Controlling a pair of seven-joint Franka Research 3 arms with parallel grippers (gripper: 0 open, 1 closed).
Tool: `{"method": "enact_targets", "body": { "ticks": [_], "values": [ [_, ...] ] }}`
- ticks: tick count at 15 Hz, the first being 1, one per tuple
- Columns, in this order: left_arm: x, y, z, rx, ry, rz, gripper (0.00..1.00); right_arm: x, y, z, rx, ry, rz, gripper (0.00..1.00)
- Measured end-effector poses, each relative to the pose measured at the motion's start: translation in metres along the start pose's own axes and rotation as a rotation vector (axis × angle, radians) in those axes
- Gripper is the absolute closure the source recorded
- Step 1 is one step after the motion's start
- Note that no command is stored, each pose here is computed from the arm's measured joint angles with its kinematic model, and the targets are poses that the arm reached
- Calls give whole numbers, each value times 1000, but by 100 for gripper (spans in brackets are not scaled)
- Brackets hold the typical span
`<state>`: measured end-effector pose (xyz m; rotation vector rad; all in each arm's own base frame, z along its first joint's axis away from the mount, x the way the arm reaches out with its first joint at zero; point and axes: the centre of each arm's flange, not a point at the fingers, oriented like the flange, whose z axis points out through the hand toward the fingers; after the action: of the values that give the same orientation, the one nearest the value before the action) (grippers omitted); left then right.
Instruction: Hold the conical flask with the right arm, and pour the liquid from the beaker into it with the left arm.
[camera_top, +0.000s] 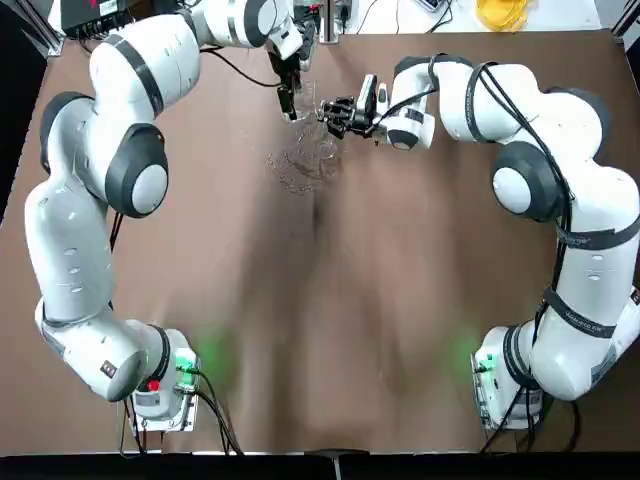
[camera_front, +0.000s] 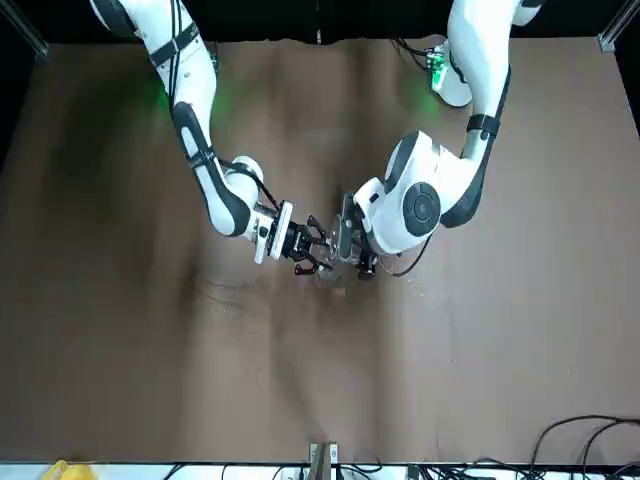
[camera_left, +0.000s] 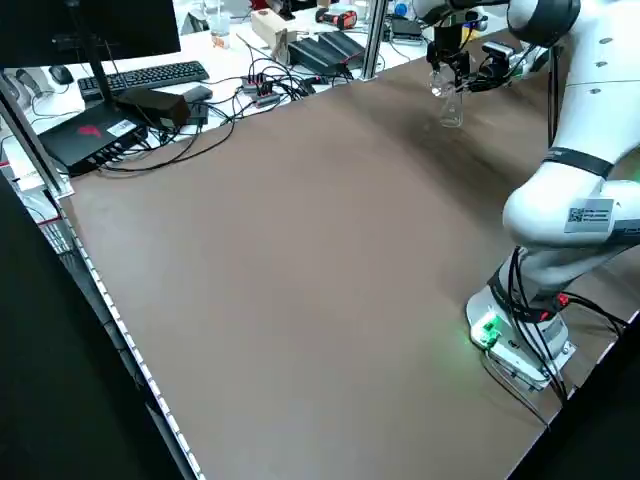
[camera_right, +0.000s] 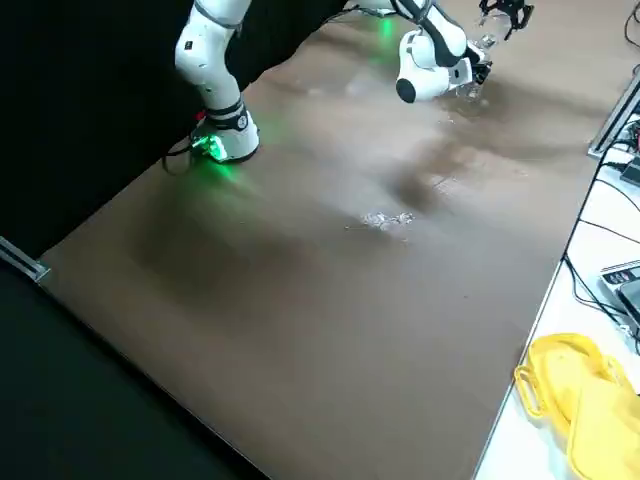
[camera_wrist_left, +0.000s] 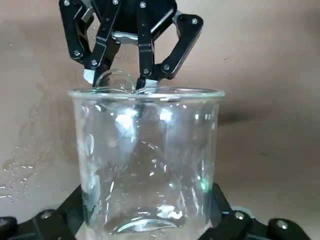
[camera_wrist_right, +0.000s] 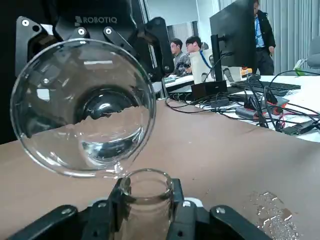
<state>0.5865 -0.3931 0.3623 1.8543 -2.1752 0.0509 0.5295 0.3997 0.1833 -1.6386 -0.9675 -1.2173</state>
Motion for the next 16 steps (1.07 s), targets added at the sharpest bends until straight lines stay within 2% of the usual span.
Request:
{"method": "enact_targets", "body": {
  "ticks": [8,16],
  "values": [
    [5,4,0,-1,-57,12,2,0,-1,1,2,-2,-1,61],
    [14,7,-4,1,-62,7,2,-1,-2,1,3,-2,-1,61]
  ]
}}
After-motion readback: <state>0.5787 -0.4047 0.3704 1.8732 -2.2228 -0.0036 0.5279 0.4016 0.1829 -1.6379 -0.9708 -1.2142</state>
